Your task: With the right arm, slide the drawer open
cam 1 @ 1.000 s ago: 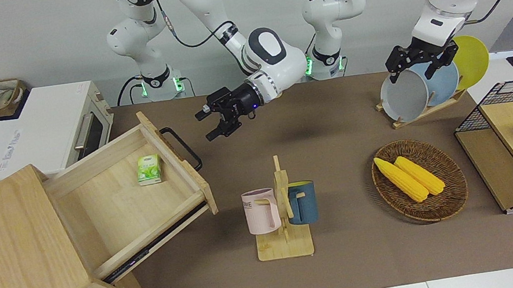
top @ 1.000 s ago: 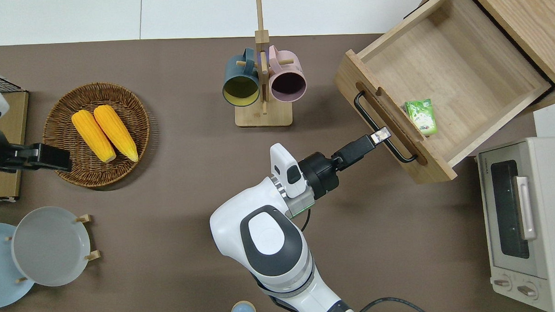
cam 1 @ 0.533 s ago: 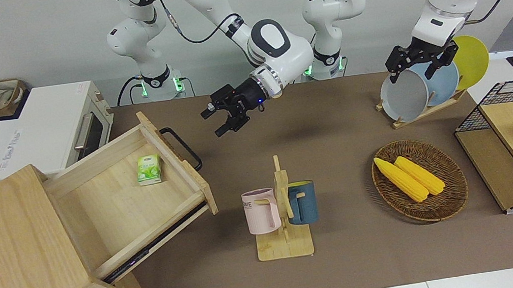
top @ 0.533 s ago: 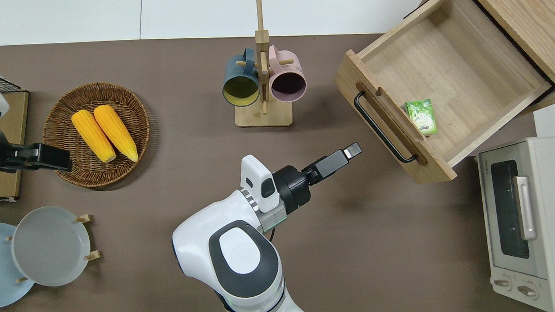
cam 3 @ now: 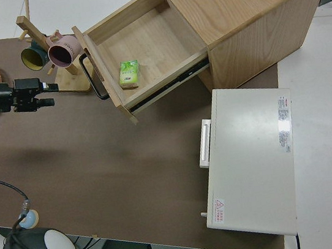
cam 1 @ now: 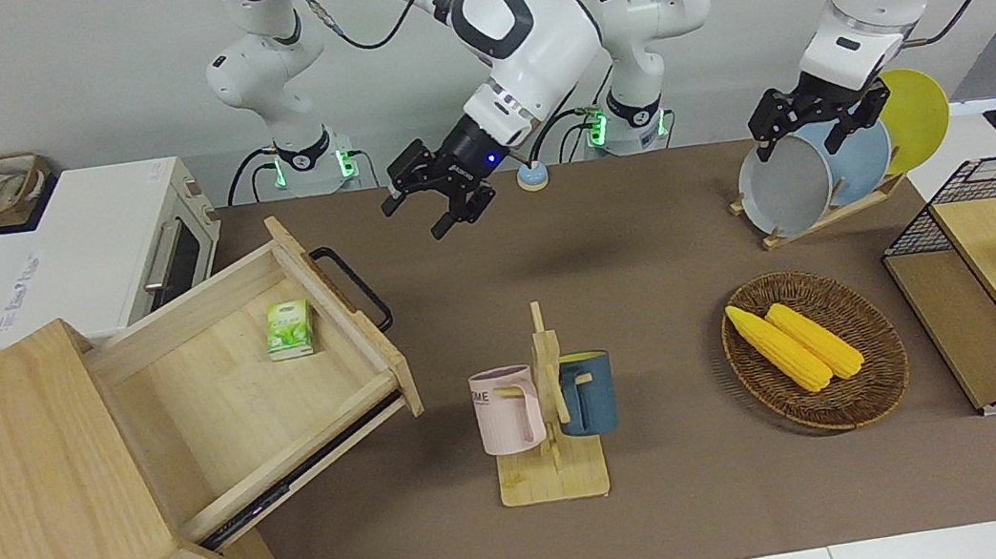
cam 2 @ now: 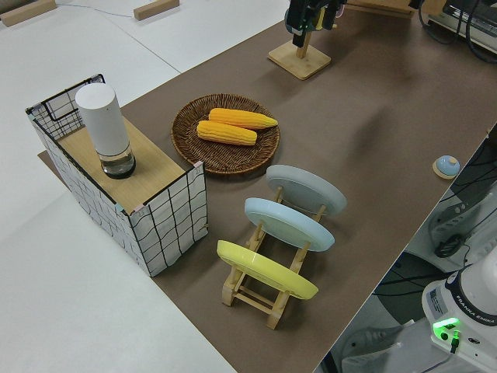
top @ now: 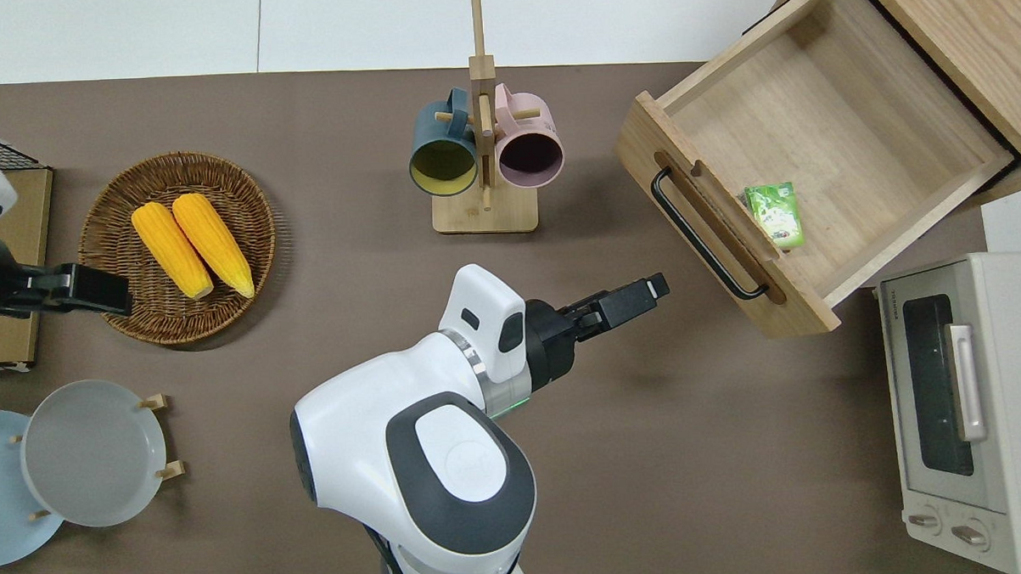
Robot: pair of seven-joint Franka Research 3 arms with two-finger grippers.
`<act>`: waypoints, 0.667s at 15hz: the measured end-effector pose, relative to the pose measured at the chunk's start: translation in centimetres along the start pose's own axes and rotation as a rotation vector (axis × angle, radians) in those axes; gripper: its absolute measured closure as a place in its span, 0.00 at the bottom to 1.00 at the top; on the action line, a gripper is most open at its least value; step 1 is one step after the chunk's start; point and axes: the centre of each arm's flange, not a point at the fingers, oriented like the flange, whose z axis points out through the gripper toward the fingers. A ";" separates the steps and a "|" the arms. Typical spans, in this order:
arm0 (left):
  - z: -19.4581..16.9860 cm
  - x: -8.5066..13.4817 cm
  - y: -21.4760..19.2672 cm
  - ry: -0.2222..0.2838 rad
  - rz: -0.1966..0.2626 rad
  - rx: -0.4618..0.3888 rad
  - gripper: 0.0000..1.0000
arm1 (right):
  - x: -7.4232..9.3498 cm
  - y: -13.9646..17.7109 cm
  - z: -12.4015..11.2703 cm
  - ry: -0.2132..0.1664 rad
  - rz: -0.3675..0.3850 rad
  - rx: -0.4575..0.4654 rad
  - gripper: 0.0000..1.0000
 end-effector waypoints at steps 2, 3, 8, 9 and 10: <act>0.0 0.0 0.0 0.000 0.000 0.000 0.00 | 0.0 2.8 0.1 -0.042 0.039 0.124 0.01; 0.0 0.0 0.0 0.000 0.000 0.000 0.00 | 0.0 4.0 0.2 -0.059 0.058 0.176 0.01; 0.0 0.0 0.0 0.000 0.000 0.000 0.00 | 0.1 12.0 2.9 -0.175 0.123 0.439 0.01; 0.0 0.0 0.0 0.000 0.000 0.000 0.00 | 0.1 13.6 3.6 -0.192 0.132 0.484 0.01; 0.0 0.0 0.0 0.000 0.000 0.000 0.00 | 0.0 16.2 4.8 -0.209 0.144 0.546 0.01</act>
